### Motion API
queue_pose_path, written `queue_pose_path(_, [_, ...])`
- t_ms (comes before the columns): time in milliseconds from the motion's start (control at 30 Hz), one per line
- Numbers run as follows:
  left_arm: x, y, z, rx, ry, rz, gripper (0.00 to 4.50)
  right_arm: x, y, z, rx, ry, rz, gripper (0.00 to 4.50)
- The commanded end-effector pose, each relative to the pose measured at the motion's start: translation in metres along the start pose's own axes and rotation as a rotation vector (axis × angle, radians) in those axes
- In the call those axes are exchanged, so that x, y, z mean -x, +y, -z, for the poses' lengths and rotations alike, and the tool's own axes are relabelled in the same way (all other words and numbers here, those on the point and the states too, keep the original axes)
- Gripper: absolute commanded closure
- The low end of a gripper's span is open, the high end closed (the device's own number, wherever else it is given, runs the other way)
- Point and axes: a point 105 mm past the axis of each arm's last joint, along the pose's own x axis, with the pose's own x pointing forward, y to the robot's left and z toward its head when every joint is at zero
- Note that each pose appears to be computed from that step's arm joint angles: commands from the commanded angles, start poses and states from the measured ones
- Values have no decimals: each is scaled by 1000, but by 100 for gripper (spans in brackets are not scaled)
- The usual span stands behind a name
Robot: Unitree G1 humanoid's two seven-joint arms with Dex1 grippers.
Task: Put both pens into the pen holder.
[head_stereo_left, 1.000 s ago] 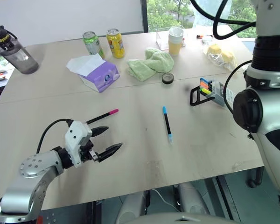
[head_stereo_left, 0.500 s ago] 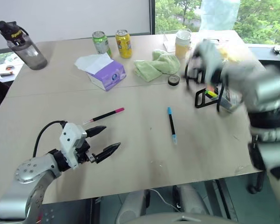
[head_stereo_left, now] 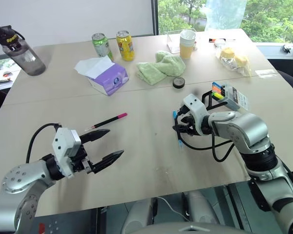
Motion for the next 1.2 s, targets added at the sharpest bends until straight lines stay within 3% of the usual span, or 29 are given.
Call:
queue_pose_path(33, [5,0,-8,-28,-9,6,0,-2,7,-14,52,-35,4,192])
queue_pose_path(133, [5,0,-7,-27,-7,5,0,-7,-3,-7,134,18,89,192])
queue_pose_path(233, [5,0,-6,-30,1,0,0,-11,0,-2,105,36,68,192])
queue_pose_path(267, [5,1,-6,-32,5,-3,0,-13,1,-1,100,42,61,247])
queue_pose_path(300, [5,1,-6,-33,6,-4,0,-13,2,0,105,48,58,259])
queue_pose_path(400, [5,1,-6,-34,6,-4,0,-14,3,0,113,50,57,413])
queue_pose_path(433, [5,1,-6,-33,6,-3,0,-14,3,-1,117,49,55,445])
queue_pose_path(633, [2,3,-6,-32,7,-13,0,-12,7,-13,144,3,57,445])
queue_pose_path(733, [0,7,-8,-9,-20,-46,0,-8,16,-32,213,-101,20,445])
queue_pose_path(833, [-7,23,-11,56,-56,-173,0,2,41,-53,424,-268,-102,445])
queue_pose_path(967, [-30,55,-25,303,-167,-372,0,8,45,-64,704,-372,-80,445])
queue_pose_path(1067, [-52,52,-48,467,-335,-332,0,8,49,-77,809,-462,-56,445])
queue_pose_path(1200, [-73,43,-60,615,-417,-280,0,5,49,-85,855,-503,-32,445])
